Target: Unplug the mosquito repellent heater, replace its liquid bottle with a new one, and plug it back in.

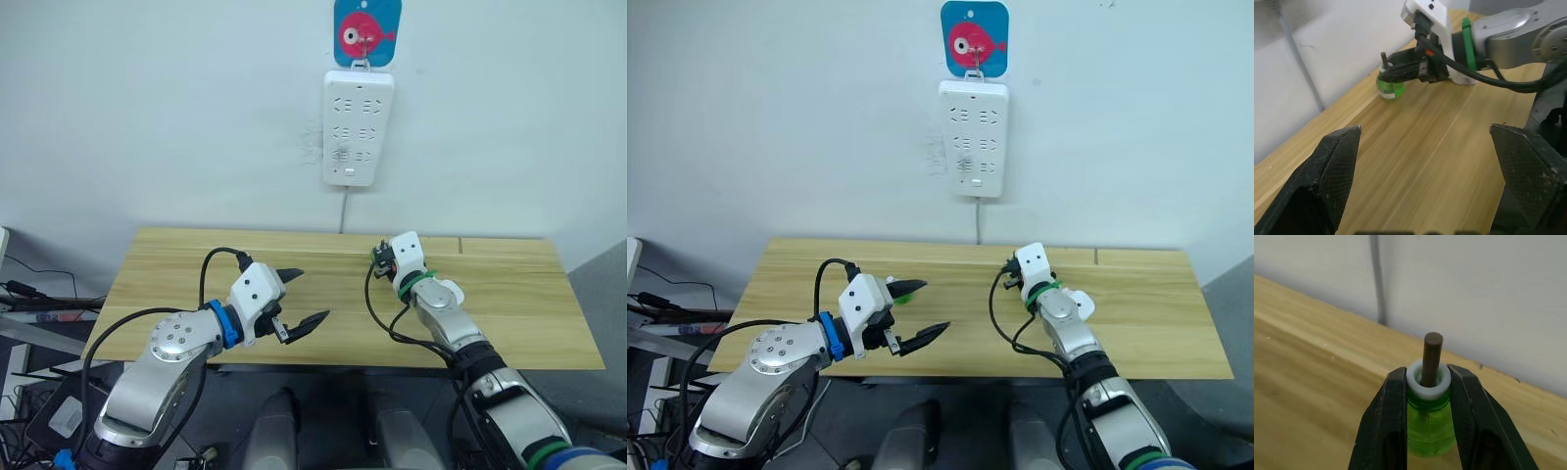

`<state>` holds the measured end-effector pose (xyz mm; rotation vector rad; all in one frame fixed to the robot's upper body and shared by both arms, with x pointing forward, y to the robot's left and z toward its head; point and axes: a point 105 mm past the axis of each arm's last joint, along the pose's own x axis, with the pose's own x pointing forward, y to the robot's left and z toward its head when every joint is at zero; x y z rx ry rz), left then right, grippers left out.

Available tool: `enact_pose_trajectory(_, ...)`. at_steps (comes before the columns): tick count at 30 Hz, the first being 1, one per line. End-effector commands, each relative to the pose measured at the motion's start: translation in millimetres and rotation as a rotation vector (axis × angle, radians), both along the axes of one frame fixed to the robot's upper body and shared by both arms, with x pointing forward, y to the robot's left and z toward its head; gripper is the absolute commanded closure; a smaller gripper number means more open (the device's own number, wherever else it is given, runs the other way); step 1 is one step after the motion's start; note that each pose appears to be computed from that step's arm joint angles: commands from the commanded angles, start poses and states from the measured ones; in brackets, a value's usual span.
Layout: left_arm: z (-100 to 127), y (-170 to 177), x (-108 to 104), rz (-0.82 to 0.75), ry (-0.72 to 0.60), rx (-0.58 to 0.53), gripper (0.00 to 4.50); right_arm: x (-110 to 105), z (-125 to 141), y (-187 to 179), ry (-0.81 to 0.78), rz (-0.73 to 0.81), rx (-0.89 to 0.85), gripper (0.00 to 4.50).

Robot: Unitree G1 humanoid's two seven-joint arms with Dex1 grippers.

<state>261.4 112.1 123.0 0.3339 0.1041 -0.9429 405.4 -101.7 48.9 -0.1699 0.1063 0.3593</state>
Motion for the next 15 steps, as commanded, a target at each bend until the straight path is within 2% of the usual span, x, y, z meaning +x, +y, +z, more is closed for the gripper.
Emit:
enact_pose_trajectory(1, 16.0, -2.1, -6.1, -0.017, -0.042, -0.029, 0.0, 6.0, 1.8, -10.3, -0.019, -0.028, 0.043, 3.67)
enact_pose_trajectory(4, 17.3, -2.3, -10.3, -0.029, -0.031, -0.039, 0.0, 7.5, -1.7, -13.6, -0.002, -0.033, 0.056, 3.67)
enact_pose_trajectory(5, 17.1, -1.5, -10.0, -0.023, -0.031, -0.039, 0.0, 7.1, -3.1, -15.0, 0.001, -0.032, 0.06, 2.92)
enact_pose_trajectory(7, 18.2, 1.0, -8.2, -0.003, -0.036, -0.049, 0.0, 5.9, -1.8, -17.5, -0.011, -0.029, 0.07, 2.34)
enact_pose_trajectory(13, 17.6, 17.3, 1.9, 0.084, -0.048, -0.073, 0.0, -0.8, 14.8, -16.3, -0.053, 0.041, 0.175, 0.18)
enact_pose_trajectory(15, 16.5, 25.2, 7.6, 0.138, -0.053, -0.087, 0.0, -4.8, 19.6, -16.0, -0.064, 0.081, 0.176, 0.03)
